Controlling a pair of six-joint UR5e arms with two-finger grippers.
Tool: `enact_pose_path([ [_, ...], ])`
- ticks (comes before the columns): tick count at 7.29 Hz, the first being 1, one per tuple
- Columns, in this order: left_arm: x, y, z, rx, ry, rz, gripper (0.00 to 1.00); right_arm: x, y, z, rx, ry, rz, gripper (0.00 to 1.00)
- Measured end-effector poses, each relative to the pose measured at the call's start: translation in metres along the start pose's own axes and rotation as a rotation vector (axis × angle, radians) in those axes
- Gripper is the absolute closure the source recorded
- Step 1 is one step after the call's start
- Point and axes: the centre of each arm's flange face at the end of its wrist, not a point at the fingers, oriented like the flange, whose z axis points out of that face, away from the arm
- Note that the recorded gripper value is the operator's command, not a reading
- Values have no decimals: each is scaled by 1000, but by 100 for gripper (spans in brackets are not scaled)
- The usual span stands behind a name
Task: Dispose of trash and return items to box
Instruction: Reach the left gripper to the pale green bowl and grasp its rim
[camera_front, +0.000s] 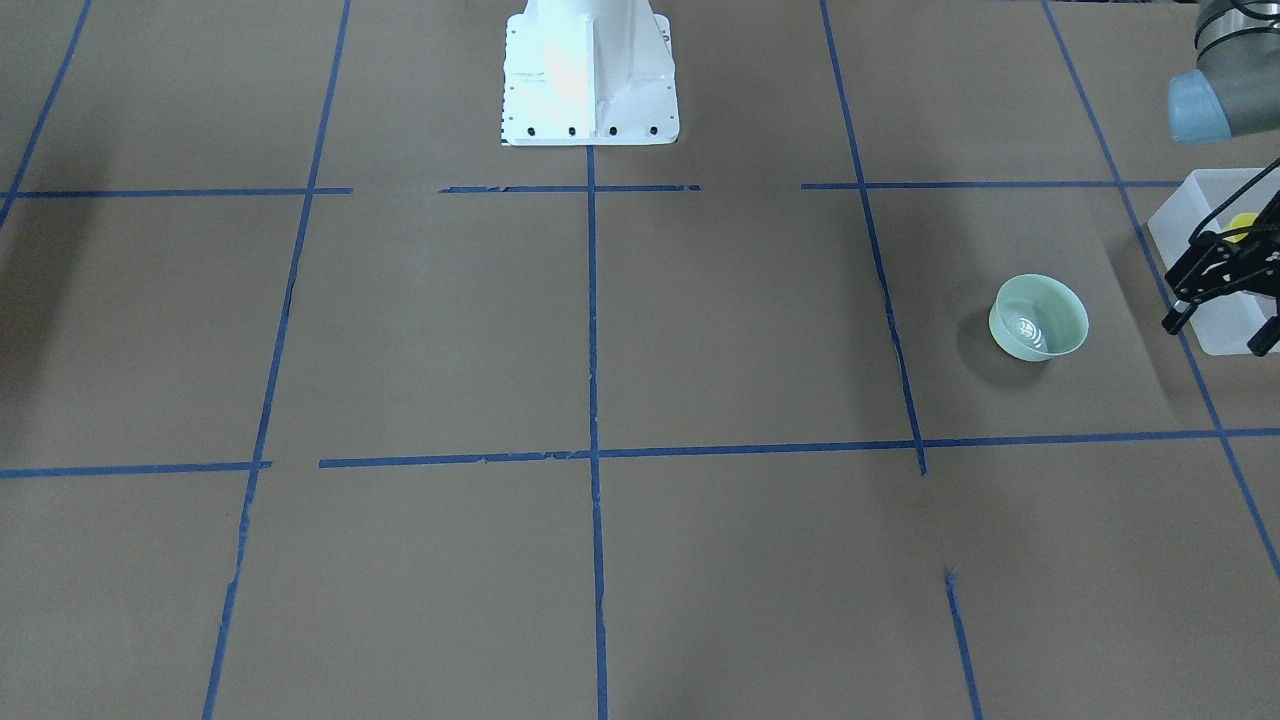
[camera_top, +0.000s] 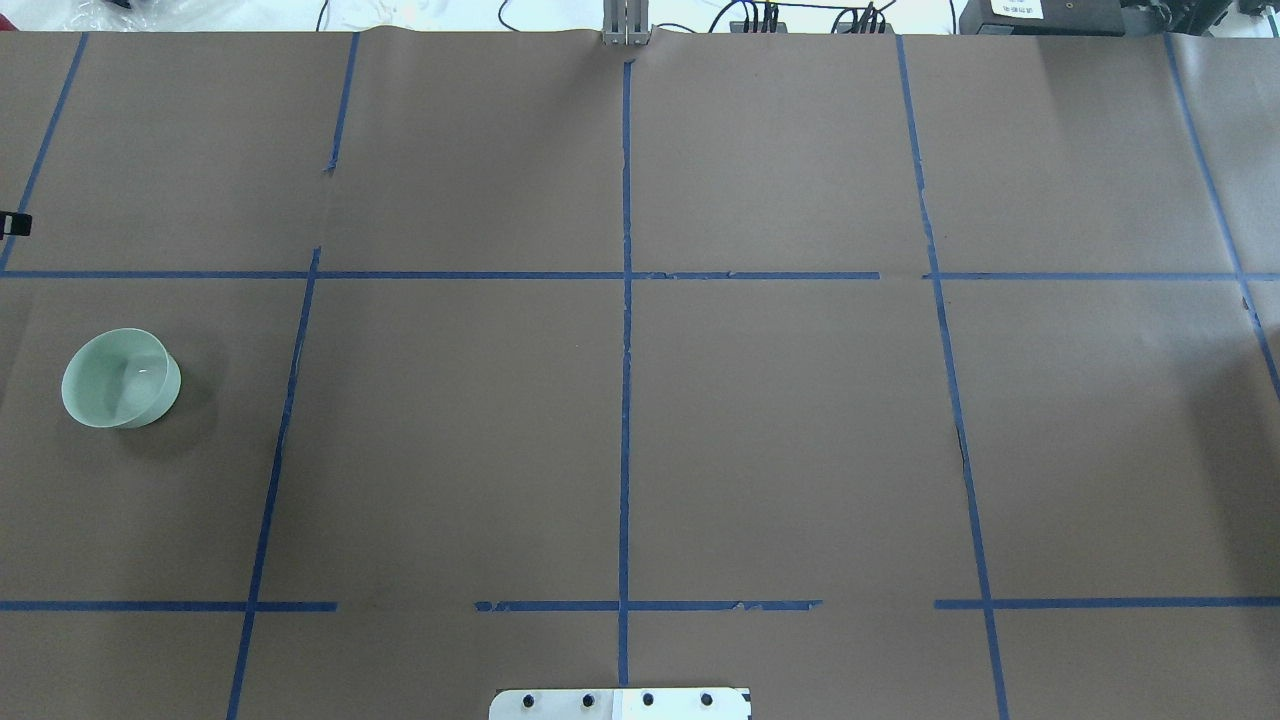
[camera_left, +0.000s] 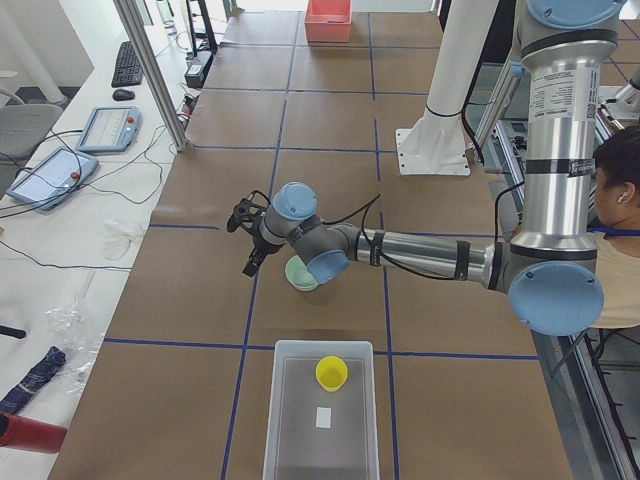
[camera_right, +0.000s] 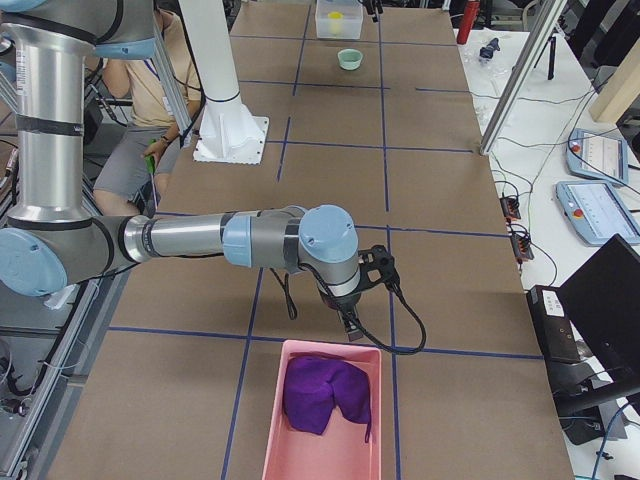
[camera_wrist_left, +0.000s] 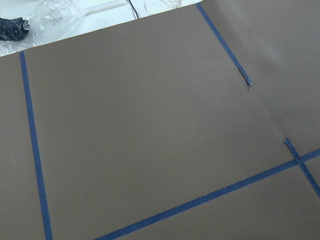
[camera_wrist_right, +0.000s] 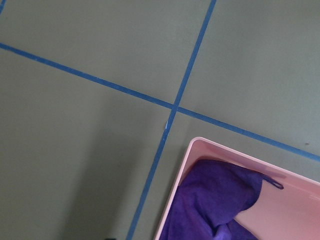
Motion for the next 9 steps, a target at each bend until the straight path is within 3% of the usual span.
enact_pose_path([
  [3,18,54,39,-28,-44,-72,27,-63,-44,33,41,-27,52,0],
  [6,15,122,61,-65,-51,-111,32,-83,-53,43,67,-40,45,0],
  [7,13,135,64,-76,-54,-106,74,-84,-54,44,68,-40,40,0],
  [8,14,144,69,-87,-54,-96,99,-85,-54,44,69,-40,37,0],
  [9,19,150,73,-99,-49,-86,100,-86,-55,43,71,-41,33,0],
])
